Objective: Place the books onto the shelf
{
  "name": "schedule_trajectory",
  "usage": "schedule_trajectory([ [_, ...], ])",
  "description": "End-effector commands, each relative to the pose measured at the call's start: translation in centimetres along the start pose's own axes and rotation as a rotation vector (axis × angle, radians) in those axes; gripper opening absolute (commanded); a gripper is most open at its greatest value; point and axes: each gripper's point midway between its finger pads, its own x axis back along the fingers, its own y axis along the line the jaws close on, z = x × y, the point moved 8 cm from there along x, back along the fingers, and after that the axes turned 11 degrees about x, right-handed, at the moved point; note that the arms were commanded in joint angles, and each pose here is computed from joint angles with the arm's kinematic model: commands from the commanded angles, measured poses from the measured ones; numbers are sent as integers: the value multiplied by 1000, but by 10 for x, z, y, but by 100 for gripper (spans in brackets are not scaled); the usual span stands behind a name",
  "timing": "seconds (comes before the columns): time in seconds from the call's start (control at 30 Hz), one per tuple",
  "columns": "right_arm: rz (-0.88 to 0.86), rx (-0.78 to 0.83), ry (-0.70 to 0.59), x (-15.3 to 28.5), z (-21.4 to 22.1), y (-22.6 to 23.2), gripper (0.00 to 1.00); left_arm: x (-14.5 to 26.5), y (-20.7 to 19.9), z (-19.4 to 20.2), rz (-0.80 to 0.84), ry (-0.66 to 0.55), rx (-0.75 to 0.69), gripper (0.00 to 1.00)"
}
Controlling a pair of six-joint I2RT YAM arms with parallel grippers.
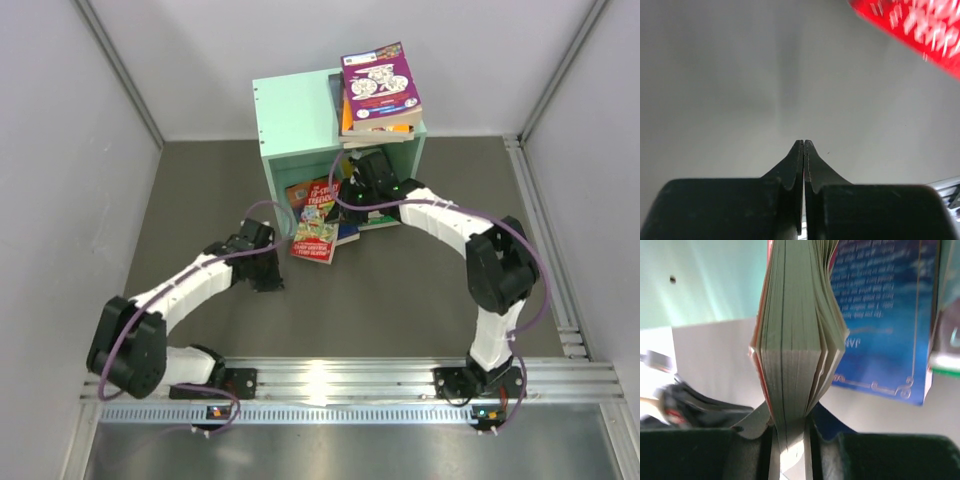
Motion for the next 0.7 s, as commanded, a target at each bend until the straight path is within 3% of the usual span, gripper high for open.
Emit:
schedule_trajectory([
  [0.0, -84, 40, -98, 0, -41, 7, 0, -14, -37, -11, 89, -77, -28, 0],
  [0.27, -110, 9, -69, -16, -47, 1, 1, -72, -100, -10, 109, -8, -62, 0],
  [0.37, -118, -15, -64, -20, -53, -8, 6, -93, -117, -15, 102, 8, -75, 0],
  [0.47, -140, -27, -65, -21, -58, -7, 36, -107, -134, -22, 124, 25, -67, 0],
  [0.5, -142, -32, -64, -22, -60, -10, 58, -106, -144, -28, 146, 13, -65, 0],
  [0.6, -155, -36, -72, -17, -65, -9, 79, -106, -159, -36, 169, 5, -57, 0],
  [0.67, -163, -29, -72, -11, -66, -8, 83, -102, -166, -40, 189, -1, -58, 0],
])
